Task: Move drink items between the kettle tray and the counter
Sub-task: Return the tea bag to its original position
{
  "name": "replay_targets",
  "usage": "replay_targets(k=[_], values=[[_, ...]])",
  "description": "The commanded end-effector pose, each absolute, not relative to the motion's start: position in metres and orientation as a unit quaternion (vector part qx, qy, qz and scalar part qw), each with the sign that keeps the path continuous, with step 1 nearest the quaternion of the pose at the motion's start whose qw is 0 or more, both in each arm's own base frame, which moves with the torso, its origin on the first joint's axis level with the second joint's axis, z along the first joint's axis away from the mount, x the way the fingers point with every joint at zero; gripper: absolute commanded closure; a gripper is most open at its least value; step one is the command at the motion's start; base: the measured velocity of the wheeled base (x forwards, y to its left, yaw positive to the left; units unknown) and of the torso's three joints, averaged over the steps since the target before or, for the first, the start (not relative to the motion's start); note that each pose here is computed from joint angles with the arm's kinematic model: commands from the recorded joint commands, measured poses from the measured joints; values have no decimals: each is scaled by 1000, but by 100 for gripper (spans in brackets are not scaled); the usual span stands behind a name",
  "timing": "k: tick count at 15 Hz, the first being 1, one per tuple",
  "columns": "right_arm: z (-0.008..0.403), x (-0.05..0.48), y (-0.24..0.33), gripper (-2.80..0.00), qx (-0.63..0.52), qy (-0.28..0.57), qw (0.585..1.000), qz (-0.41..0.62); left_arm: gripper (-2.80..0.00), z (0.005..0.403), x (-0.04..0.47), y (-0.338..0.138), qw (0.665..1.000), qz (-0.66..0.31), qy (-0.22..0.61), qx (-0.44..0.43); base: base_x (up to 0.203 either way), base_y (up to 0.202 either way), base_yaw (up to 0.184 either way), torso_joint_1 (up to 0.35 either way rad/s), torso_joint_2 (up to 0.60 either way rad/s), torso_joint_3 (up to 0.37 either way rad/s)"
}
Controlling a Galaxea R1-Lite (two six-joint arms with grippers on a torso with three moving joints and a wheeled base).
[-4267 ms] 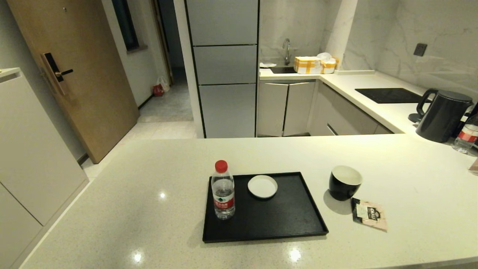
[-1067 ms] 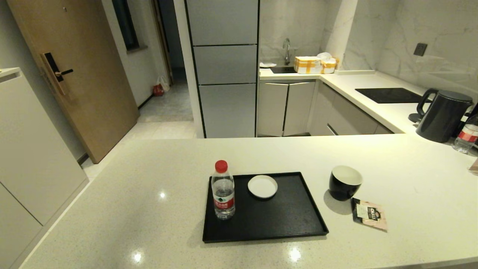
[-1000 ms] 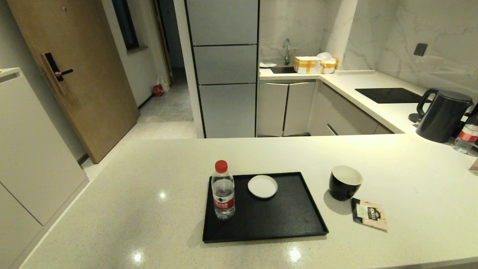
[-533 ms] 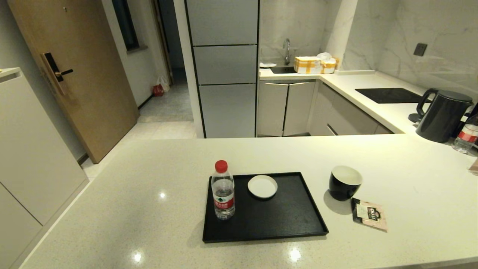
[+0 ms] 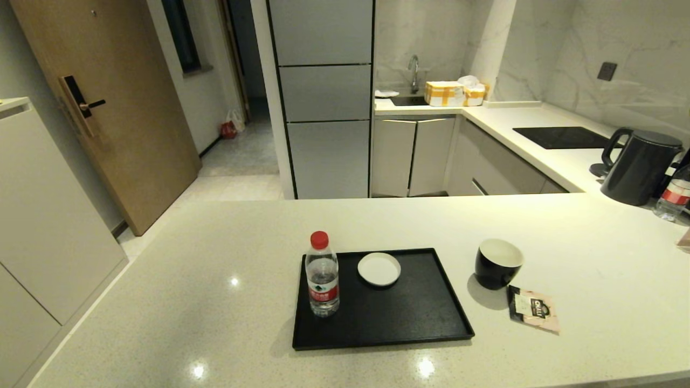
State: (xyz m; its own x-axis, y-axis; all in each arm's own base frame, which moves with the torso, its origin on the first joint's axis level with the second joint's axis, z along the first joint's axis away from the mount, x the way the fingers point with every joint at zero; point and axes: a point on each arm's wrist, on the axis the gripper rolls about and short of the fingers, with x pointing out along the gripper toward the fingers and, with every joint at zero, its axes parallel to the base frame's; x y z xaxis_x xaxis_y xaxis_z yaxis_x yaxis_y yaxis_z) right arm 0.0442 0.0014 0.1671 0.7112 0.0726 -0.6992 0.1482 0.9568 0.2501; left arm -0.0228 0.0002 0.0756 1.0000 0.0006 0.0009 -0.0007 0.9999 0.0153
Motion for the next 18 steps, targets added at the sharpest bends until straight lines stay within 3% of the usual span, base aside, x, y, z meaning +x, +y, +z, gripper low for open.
replay_targets(k=[1, 7, 10, 11, 12, 18], values=[[147, 108, 1, 0, 162, 500, 850, -42, 0, 75, -23, 0, 1000, 1, -1, 8, 0, 0, 0, 0, 0, 0], [98, 201, -4, 0, 208, 519, 826, -73, 0, 75, -23, 0, 1000, 1, -1, 7, 0, 0, 0, 0, 0, 0], [79, 230, -15, 0, 225, 486, 840, -87, 0, 75, -23, 0, 1000, 1, -1, 8, 0, 0, 0, 0, 0, 0], [76, 231, -17, -111, 227, 486, 839, -92, 0, 75, -23, 0, 1000, 1, -1, 8, 0, 0, 0, 0, 0, 0], [76, 231, -20, -280, 231, 485, 838, -98, 0, 75, -23, 0, 1000, 1, -1, 8, 0, 0, 0, 0, 0, 0], [59, 243, -43, -280, 248, 500, 819, -136, 0, 75, -23, 0, 1000, 1, -1, 8, 0, 0, 0, 0, 0, 0]])
